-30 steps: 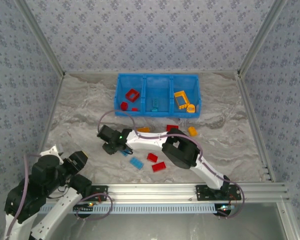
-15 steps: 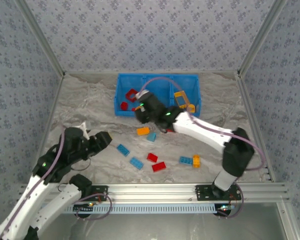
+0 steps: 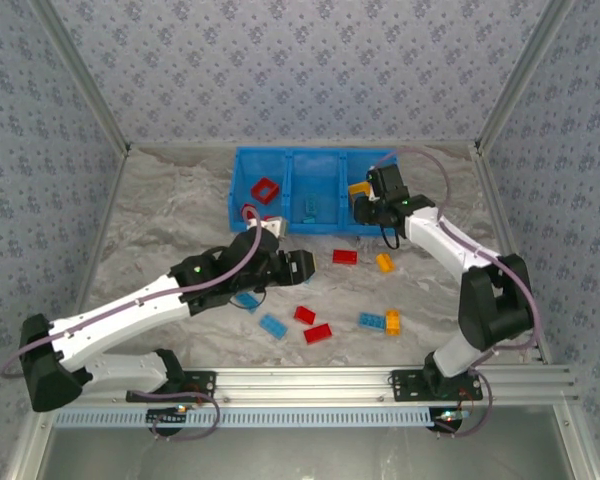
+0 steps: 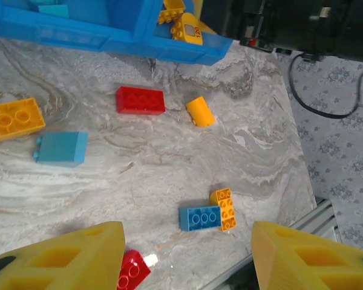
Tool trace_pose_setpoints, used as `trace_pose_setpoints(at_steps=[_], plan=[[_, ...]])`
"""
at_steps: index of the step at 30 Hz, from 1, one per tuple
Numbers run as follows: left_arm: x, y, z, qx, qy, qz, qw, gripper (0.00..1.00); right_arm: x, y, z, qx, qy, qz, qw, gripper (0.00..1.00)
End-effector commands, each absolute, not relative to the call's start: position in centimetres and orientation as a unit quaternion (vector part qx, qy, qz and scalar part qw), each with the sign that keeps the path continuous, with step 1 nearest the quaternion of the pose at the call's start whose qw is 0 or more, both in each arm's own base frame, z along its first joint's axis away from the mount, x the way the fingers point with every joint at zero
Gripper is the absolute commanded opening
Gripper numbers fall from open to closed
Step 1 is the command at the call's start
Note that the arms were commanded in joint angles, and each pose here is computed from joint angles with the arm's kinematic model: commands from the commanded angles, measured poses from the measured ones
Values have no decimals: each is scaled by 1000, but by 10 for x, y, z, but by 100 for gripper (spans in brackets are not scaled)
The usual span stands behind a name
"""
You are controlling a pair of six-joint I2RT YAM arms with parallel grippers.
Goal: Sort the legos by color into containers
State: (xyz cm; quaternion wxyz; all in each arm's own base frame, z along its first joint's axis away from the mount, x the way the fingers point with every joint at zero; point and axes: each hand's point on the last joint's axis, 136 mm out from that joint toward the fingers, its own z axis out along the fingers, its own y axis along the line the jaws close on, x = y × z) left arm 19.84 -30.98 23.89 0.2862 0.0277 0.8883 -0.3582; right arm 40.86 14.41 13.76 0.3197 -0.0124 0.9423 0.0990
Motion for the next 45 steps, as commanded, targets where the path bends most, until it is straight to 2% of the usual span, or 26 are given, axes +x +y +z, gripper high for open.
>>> trace_pose_setpoints(at_steps=[1, 10, 15, 18, 21, 26, 29, 35, 41, 43, 45], plan=[[205, -325, 269, 37, 866, -381, 323, 58, 427, 158, 135, -36, 940, 157, 300, 35], [201, -329, 268, 47, 871, -356, 335, 58, 448, 163, 104, -37, 950, 179, 254, 41], [200, -330, 267, 52, 873, -349, 336, 58, 444, 157, 99, -27, 951, 177, 251, 55], [200, -330, 267, 52, 875, -346, 336, 58, 442, 153, 109, -25, 948, 174, 264, 58], [201, -324, 264, 45, 880, -331, 337, 58, 438, 148, 126, -26, 945, 166, 282, 55], [212, -294, 244, 27, 913, -247, 323, 58, 423, 142, 182, -37, 923, 155, 351, 55], [224, -273, 219, 12, 936, -210, 282, 61, 402, 148, 217, -59, 903, 157, 396, 55], [253, -246, 162, -45, 960, -175, 212, 68, 321, 177, 231, -129, 871, 149, 450, 56], [269, -264, 135, -139, 951, -209, 181, 67, 238, 197, 217, -197, 843, 183, 466, 58], [264, -280, 132, -126, 952, -214, 176, 66, 219, 196, 209, -209, 841, 185, 463, 60], [254, -285, 127, -107, 963, -179, 169, 66, 207, 190, 200, -208, 851, 181, 446, 60]])
